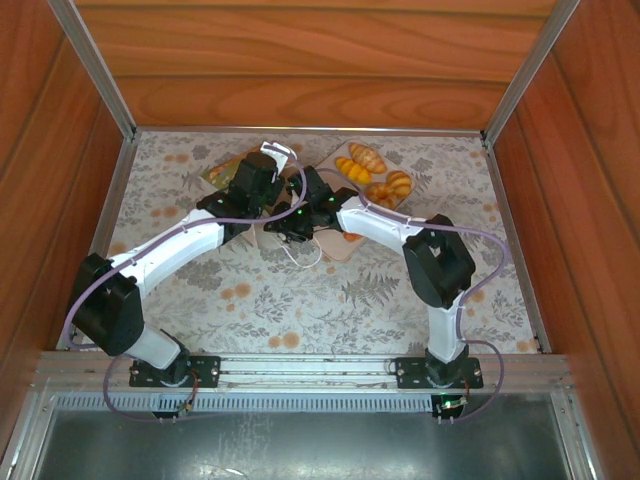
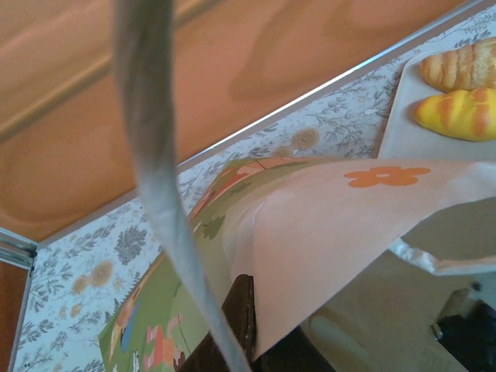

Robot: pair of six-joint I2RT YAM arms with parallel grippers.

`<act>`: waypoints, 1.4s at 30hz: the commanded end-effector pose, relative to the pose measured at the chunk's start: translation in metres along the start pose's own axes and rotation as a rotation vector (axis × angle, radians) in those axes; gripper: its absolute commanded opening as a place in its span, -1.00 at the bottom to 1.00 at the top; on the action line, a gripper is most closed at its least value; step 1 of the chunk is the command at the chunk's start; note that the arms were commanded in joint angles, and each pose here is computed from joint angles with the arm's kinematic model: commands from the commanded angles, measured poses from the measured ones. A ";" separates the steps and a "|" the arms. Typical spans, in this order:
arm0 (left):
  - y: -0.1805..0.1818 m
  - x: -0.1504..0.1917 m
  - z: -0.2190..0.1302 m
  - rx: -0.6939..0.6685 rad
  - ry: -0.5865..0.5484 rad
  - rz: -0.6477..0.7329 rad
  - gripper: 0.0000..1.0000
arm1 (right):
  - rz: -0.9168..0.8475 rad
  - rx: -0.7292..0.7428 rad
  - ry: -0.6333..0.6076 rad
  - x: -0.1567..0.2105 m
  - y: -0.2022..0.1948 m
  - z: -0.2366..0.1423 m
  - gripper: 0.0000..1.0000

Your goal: Take the fake bread out of the paper bag

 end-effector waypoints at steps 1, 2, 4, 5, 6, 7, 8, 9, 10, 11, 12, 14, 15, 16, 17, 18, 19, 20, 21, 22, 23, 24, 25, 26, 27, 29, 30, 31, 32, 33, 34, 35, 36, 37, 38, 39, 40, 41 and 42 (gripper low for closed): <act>0.004 -0.016 -0.003 0.004 -0.047 -0.040 -1.00 | -0.019 -0.072 -0.017 -0.010 0.021 -0.006 -0.02; 0.003 -0.016 -0.002 0.007 -0.046 -0.039 -1.00 | -0.019 -0.074 -0.020 -0.012 0.022 -0.005 -0.02; 0.002 -0.015 -0.002 0.008 -0.044 -0.040 -1.00 | -0.023 -0.082 -0.023 -0.014 0.024 -0.004 -0.03; 0.002 -0.014 -0.001 0.009 -0.042 -0.041 -1.00 | -0.028 -0.089 -0.024 -0.015 0.025 -0.004 -0.04; 0.002 -0.015 -0.001 0.009 -0.043 -0.041 -1.00 | -0.031 -0.089 -0.023 -0.015 0.025 -0.003 -0.08; 0.002 -0.014 -0.001 0.009 -0.042 -0.041 -1.00 | -0.033 -0.089 -0.025 -0.016 0.027 -0.003 -0.12; 0.002 -0.015 -0.001 0.008 -0.041 -0.037 -1.00 | -0.036 -0.090 -0.022 -0.016 0.027 -0.004 -0.20; 0.002 -0.015 -0.001 0.005 -0.041 -0.038 -1.00 | -0.039 -0.087 -0.022 -0.015 0.027 -0.004 -0.26; 0.002 -0.014 0.000 0.003 -0.037 -0.035 -1.00 | -0.042 -0.086 -0.022 -0.015 0.027 -0.006 -0.30; 0.003 -0.014 0.000 -0.001 -0.036 -0.037 -1.00 | -0.049 -0.086 -0.024 -0.014 0.027 -0.007 -0.34; 0.003 -0.013 0.001 -0.007 -0.031 -0.035 -1.00 | -0.055 -0.088 -0.028 -0.013 0.027 -0.010 -0.37; 0.005 -0.013 0.003 -0.025 -0.016 -0.040 -1.00 | -0.062 -0.090 -0.036 -0.009 0.027 -0.017 -0.44; 0.006 -0.012 0.005 -0.037 -0.006 -0.044 -1.00 | -0.066 -0.092 -0.036 -0.008 0.027 -0.020 -0.46; 0.008 -0.012 0.006 -0.051 0.001 -0.049 -1.00 | -0.068 -0.094 -0.038 -0.005 0.027 -0.025 -0.46; 0.009 -0.012 0.007 -0.064 0.009 -0.052 -1.00 | -0.072 -0.095 -0.036 -0.002 0.028 -0.028 -0.47; 0.010 -0.011 0.008 -0.074 0.015 -0.053 -1.00 | -0.080 -0.098 -0.035 0.001 0.028 -0.033 -0.47; 0.012 -0.011 0.009 -0.087 0.021 -0.057 -1.00 | -0.086 -0.098 -0.034 0.004 0.028 -0.038 -0.47; 0.013 -0.010 0.010 -0.102 0.029 -0.060 -1.00 | -0.091 -0.098 -0.035 0.008 0.028 -0.043 -0.47; 0.015 -0.010 0.011 -0.116 0.035 -0.064 -1.00 | -0.093 -0.098 -0.033 0.010 0.027 -0.046 -0.46; 0.016 -0.010 0.011 -0.126 0.038 -0.069 -1.00 | -0.091 -0.093 -0.031 0.013 0.025 -0.050 -0.46; 0.017 -0.009 0.013 -0.134 0.041 -0.079 -1.00 | -0.090 -0.091 -0.031 0.016 0.024 -0.055 -0.46; 0.017 -0.009 0.014 -0.140 0.041 -0.090 -1.00 | -0.088 -0.088 -0.031 0.019 0.021 -0.059 -0.46; 0.017 -0.009 0.016 -0.141 0.043 -0.099 -1.00 | -0.083 -0.087 -0.029 0.022 0.019 -0.062 -0.46; 0.017 -0.010 0.017 -0.145 0.046 -0.107 -1.00 | -0.083 -0.089 -0.028 0.025 0.017 -0.065 -0.47; 0.018 -0.011 0.018 -0.150 0.048 -0.117 -1.00 | -0.083 -0.091 -0.029 0.027 0.015 -0.069 -0.47; 0.019 -0.011 0.019 -0.158 0.055 -0.127 -1.00 | -0.085 -0.088 -0.030 0.033 0.012 -0.077 -0.47; 0.019 -0.010 0.020 -0.160 0.057 -0.129 -1.00 | -0.081 -0.073 -0.028 0.035 0.006 -0.077 -0.47; 0.018 -0.010 0.020 -0.159 0.057 -0.127 -1.00 | -0.094 -0.091 -0.042 0.039 0.011 -0.091 -0.46; 0.019 -0.010 0.020 -0.163 0.061 -0.127 -1.00 | -0.098 -0.089 -0.046 0.042 0.009 -0.096 -0.46; 0.019 -0.010 0.021 -0.167 0.064 -0.127 -1.00 | -0.104 -0.086 -0.048 0.044 0.008 -0.100 -0.46; 0.019 -0.010 0.021 -0.170 0.067 -0.125 -1.00 | -0.109 -0.086 -0.051 0.047 0.007 -0.104 -0.46; 0.020 -0.011 0.021 -0.173 0.068 -0.126 -1.00 | -0.114 -0.084 -0.058 0.049 0.005 -0.110 -0.46; 0.021 -0.011 0.021 -0.174 0.068 -0.127 -1.00 | -0.120 -0.083 -0.065 0.051 0.004 -0.115 -0.46; 0.021 -0.011 0.020 -0.175 0.067 -0.127 -1.00 | -0.124 -0.078 -0.072 0.053 0.003 -0.119 -0.46; 0.021 -0.012 0.020 -0.176 0.068 -0.128 -1.00 | -0.128 -0.073 -0.082 0.054 0.001 -0.124 -0.46; 0.022 -0.012 0.019 -0.175 0.067 -0.130 -1.00 | -0.133 -0.074 -0.089 0.056 0.001 -0.129 -0.46; 0.023 -0.012 0.018 -0.179 0.066 -0.132 -1.00 | -0.137 -0.078 -0.093 0.058 0.001 -0.134 -0.46; 0.023 -0.012 0.018 -0.180 0.067 -0.133 -1.00 | -0.138 -0.077 -0.092 0.061 0.000 -0.138 -0.46; 0.024 -0.012 0.017 -0.183 0.069 -0.135 -1.00 | -0.139 -0.075 -0.091 0.064 -0.002 -0.141 -0.46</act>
Point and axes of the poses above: each hand's point on the last joint's axis, 136 mm out from that joint toward the fingers, its own z axis out along the fingers, its own y axis along the line the jaws close on, x = y × z, the point moved 3 cm from there along -z, back along the fingers, and after that the axes turned 15 degrees about z, right-handed, at the moved point
